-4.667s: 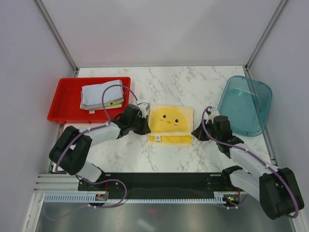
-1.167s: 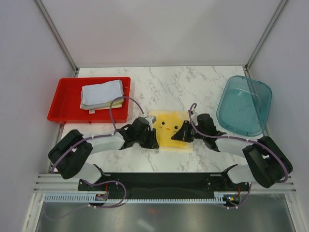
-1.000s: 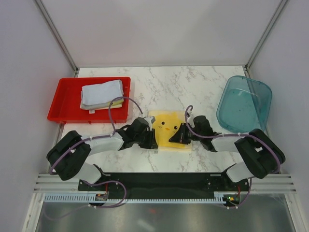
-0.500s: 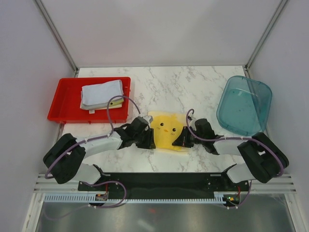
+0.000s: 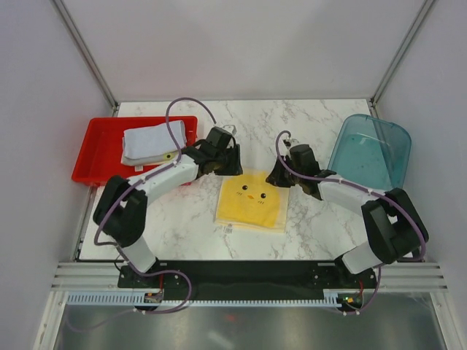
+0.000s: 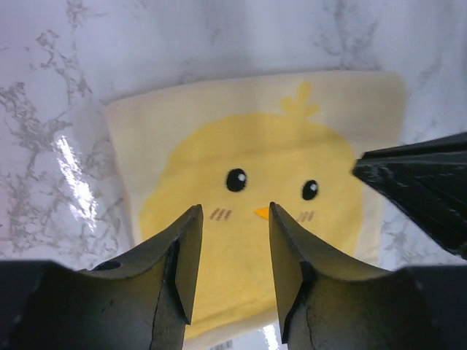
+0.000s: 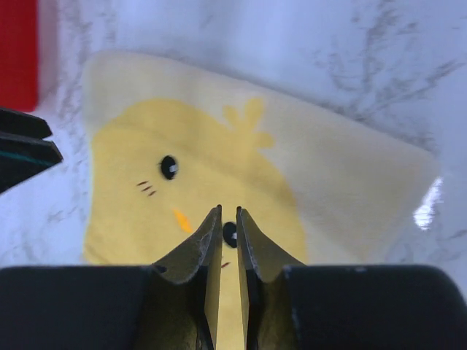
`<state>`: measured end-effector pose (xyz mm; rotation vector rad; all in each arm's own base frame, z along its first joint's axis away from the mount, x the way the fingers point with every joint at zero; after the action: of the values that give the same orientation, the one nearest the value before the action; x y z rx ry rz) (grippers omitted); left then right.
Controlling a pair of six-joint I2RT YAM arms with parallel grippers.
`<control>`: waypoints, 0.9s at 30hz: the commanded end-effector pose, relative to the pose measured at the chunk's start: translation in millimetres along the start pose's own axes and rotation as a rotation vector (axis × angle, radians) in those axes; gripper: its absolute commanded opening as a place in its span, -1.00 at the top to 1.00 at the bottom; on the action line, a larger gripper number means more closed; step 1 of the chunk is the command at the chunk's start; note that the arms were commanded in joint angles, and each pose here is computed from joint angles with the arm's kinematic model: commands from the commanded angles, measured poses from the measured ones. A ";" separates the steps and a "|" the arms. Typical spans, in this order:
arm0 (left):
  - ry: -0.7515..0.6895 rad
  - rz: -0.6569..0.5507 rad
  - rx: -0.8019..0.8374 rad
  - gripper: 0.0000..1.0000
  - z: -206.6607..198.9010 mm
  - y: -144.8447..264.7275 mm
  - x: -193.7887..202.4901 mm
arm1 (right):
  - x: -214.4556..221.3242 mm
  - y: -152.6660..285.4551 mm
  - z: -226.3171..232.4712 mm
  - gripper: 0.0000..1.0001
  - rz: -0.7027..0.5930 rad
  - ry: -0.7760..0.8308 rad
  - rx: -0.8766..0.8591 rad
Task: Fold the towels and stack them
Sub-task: Fold the towel
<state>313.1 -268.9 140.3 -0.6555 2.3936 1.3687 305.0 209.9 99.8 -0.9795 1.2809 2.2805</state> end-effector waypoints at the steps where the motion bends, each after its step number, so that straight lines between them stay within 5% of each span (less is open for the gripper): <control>1: -0.028 0.055 -0.055 0.03 24.0 -27.8 -15.5 | -5.3 -2.6 -37.2 0.58 0.034 0.039 0.158; 12: 0.055 0.146 -0.094 0.05 68.6 -77.9 -24.4 | 12.8 -15.1 -87.3 0.58 0.139 0.095 0.306; 27: 0.065 0.154 -0.084 0.04 67.3 -77.8 -24.3 | -18.7 -5.3 -81.8 0.59 0.093 0.213 0.289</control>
<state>371.7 -232.9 50.8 -0.5836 2.5011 1.5996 339.1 140.8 49.4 -1.0075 1.7805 2.0682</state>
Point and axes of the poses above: each gripper's point midway between its finger pads, its own y axis back along the fingers, its own z axis along the line the jaws close on, x = y × z, the point moved 3 cm from there along y, back along the fingers, and after that the axes turned 15 degrees about y, right-handed, at the moved point
